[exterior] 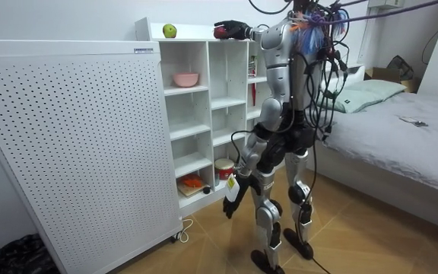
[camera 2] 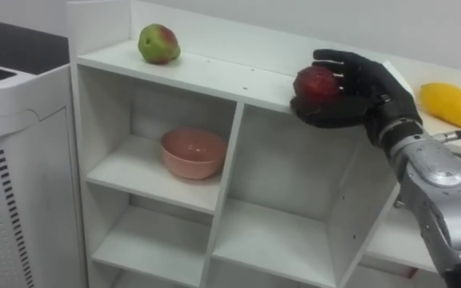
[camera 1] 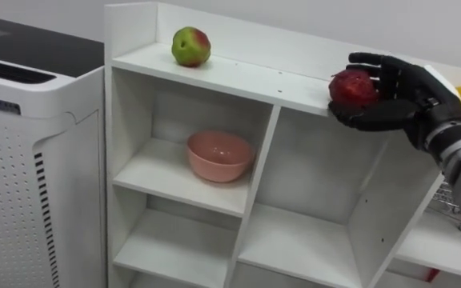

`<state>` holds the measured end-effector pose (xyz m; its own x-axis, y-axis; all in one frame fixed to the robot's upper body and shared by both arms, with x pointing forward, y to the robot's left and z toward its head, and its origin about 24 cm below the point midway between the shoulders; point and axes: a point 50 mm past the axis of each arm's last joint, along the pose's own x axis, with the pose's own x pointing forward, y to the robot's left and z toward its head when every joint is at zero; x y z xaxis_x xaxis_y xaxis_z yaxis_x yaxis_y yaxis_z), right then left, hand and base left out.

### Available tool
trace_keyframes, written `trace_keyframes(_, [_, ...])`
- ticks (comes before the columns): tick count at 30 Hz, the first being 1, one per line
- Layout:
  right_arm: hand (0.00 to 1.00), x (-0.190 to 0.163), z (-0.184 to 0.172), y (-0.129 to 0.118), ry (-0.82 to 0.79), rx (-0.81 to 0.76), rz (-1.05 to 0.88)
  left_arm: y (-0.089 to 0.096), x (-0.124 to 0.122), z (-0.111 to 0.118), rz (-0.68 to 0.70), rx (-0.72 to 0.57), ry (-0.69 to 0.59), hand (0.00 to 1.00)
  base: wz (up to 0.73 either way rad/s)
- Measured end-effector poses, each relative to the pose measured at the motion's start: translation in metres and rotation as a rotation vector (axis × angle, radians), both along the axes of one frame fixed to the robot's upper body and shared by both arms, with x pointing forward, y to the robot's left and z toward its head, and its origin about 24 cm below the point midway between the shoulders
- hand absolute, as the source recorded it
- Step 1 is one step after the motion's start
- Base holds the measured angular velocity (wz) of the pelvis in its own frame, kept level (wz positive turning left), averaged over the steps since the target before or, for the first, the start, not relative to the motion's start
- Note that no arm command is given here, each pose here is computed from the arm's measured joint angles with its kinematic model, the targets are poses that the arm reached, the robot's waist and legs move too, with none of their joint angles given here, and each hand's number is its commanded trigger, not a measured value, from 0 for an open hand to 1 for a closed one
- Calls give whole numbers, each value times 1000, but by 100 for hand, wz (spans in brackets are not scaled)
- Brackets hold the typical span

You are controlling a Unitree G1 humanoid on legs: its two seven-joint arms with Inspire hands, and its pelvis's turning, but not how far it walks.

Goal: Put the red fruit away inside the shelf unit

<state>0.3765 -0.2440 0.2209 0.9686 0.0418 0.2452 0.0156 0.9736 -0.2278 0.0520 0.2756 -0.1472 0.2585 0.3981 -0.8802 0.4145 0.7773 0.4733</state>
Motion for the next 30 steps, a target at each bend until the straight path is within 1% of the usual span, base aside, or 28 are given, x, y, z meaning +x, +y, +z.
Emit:
trace_keyframes(6, [100,4,6,-3,-3,5,-28,1,3,1,-2,3,-8,0,2])
trace_keyframes(12, [100,6,4,-3,2,7,-26,2,3,0,-1,6,0,0,4])
trace_keyframes(17, [100,4,3,3,7,0,15,2,0,0,-1,3,12,0,0])
trace_keyframes(20, [100,0,3,10,-5,-16,59,2,0,0,1,2,12,0,0])
trace_keyframes(23, [100,-12,-1,21,-31,-36,115,1,-2,-1,4,0,18,0,-2])
trace_keyframes(28, [100,-39,-10,52,-94,-20,266,-2,-8,-5,3,-3,28,0,-9])
trace_keyframes(30, [100,-49,-12,60,-116,-31,298,-3,-9,-6,4,-6,31,0,-7])
